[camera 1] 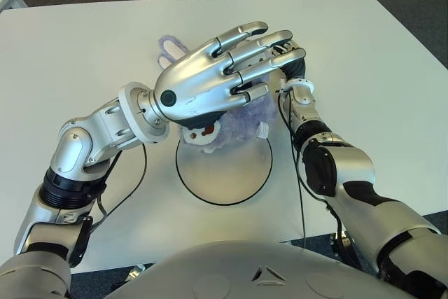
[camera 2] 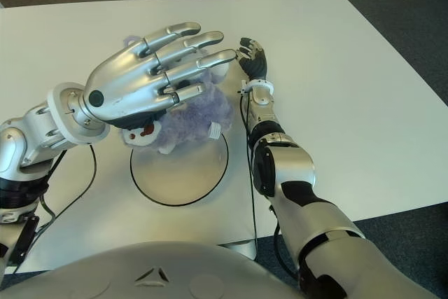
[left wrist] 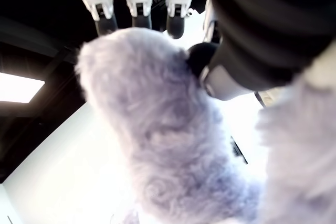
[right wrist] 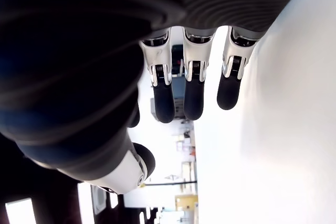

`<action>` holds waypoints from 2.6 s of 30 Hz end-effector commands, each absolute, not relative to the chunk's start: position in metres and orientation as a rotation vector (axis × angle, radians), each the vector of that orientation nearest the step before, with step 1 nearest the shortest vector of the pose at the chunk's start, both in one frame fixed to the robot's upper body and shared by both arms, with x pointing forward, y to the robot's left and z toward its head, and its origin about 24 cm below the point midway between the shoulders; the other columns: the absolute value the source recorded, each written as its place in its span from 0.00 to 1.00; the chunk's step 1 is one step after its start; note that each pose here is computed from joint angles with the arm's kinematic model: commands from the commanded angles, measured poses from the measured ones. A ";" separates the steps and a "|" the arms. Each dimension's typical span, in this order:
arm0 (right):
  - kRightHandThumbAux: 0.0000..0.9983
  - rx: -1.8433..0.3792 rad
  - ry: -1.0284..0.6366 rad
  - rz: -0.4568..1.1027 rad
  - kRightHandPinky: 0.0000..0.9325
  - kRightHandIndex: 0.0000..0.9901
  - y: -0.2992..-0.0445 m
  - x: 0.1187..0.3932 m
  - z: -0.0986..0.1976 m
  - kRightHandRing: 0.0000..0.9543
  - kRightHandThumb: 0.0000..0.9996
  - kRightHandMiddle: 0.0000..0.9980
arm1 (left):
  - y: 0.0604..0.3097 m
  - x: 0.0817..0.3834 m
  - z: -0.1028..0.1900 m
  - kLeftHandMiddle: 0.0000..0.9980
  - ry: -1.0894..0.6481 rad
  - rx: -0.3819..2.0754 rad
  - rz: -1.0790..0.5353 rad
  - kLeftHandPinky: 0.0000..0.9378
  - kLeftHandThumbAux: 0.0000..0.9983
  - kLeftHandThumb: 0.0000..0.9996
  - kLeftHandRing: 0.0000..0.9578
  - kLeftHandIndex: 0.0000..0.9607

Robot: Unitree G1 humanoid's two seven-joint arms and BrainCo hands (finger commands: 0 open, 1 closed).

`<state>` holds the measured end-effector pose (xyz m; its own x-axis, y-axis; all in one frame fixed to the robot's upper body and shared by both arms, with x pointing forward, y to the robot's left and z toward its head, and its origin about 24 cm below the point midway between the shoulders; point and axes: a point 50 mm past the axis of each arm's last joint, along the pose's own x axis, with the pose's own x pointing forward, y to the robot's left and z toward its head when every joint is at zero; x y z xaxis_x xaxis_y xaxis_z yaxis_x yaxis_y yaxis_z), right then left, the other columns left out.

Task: Put the doll into the plate.

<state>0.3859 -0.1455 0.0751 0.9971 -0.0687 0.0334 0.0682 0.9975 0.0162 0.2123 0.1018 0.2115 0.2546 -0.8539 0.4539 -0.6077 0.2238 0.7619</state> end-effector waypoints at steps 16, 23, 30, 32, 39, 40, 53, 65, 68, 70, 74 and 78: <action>0.85 0.022 -0.024 -0.077 0.20 0.24 -0.151 0.384 0.071 0.19 0.53 0.21 | 0.097 0.209 0.216 0.06 -1.430 1.505 -0.302 0.08 0.70 0.71 0.00 0.44; 0.85 0.022 -0.027 -0.077 0.20 0.24 -0.151 0.383 0.071 0.19 0.53 0.21 | 0.096 0.208 0.217 0.06 -1.430 1.505 -0.303 0.08 0.70 0.71 0.00 0.44; 0.85 0.022 -0.029 -0.077 0.20 0.24 -0.152 0.383 0.070 0.19 0.53 0.21 | 0.096 0.207 0.217 0.06 -1.431 1.505 -0.303 0.08 0.70 0.71 0.00 0.44; 0.85 0.022 -0.029 -0.078 0.20 0.24 -0.152 0.383 0.070 0.19 0.53 0.21 | 0.095 0.206 0.217 0.06 -1.431 1.505 -0.303 0.08 0.70 0.71 0.00 0.44; 0.85 0.022 -0.030 -0.077 0.20 0.24 -0.152 0.383 0.070 0.19 0.53 0.21 | 0.095 0.206 0.217 0.06 -1.430 1.505 -0.303 0.08 0.70 0.71 0.00 0.44; 0.85 0.022 -0.030 -0.078 0.20 0.24 -0.152 0.383 0.070 0.19 0.53 0.21 | 0.095 0.206 0.217 0.06 -1.430 1.505 -0.303 0.08 0.70 0.71 0.00 0.44; 0.85 0.022 -0.031 -0.078 0.20 0.24 -0.153 0.383 0.070 0.19 0.53 0.21 | 0.095 0.206 0.218 0.06 -1.430 1.505 -0.303 0.08 0.70 0.71 0.00 0.44; 0.85 0.022 -0.029 -0.077 0.20 0.24 -0.152 0.383 0.070 0.19 0.53 0.21 | 0.095 0.206 0.217 0.06 -1.429 1.505 -0.303 0.08 0.70 0.71 0.00 0.44; 0.85 0.022 -0.029 -0.077 0.20 0.24 -0.152 0.383 0.070 0.19 0.53 0.21 | 0.096 0.206 0.217 0.06 -1.429 1.505 -0.303 0.08 0.70 0.71 0.00 0.44; 0.85 0.022 -0.029 -0.077 0.20 0.24 -0.152 0.383 0.070 0.19 0.53 0.21 | 0.096 0.206 0.217 0.06 -1.429 1.505 -0.303 0.08 0.70 0.71 0.00 0.44; 0.85 0.022 -0.030 -0.077 0.20 0.24 -0.151 0.383 0.070 0.19 0.53 0.21 | 0.096 0.206 0.217 0.06 -1.429 1.506 -0.303 0.08 0.70 0.71 0.00 0.44; 0.85 0.022 -0.030 -0.076 0.20 0.24 -0.151 0.383 0.070 0.19 0.53 0.21 | 0.097 0.206 0.217 0.06 -1.429 1.506 -0.303 0.08 0.70 0.71 0.00 0.44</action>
<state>0.3863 -0.1502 0.0774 0.9963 -0.0705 0.0483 0.0697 0.9974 0.0169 0.2054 0.0958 0.2184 0.2597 -0.8562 0.4466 -0.6194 0.2071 0.7573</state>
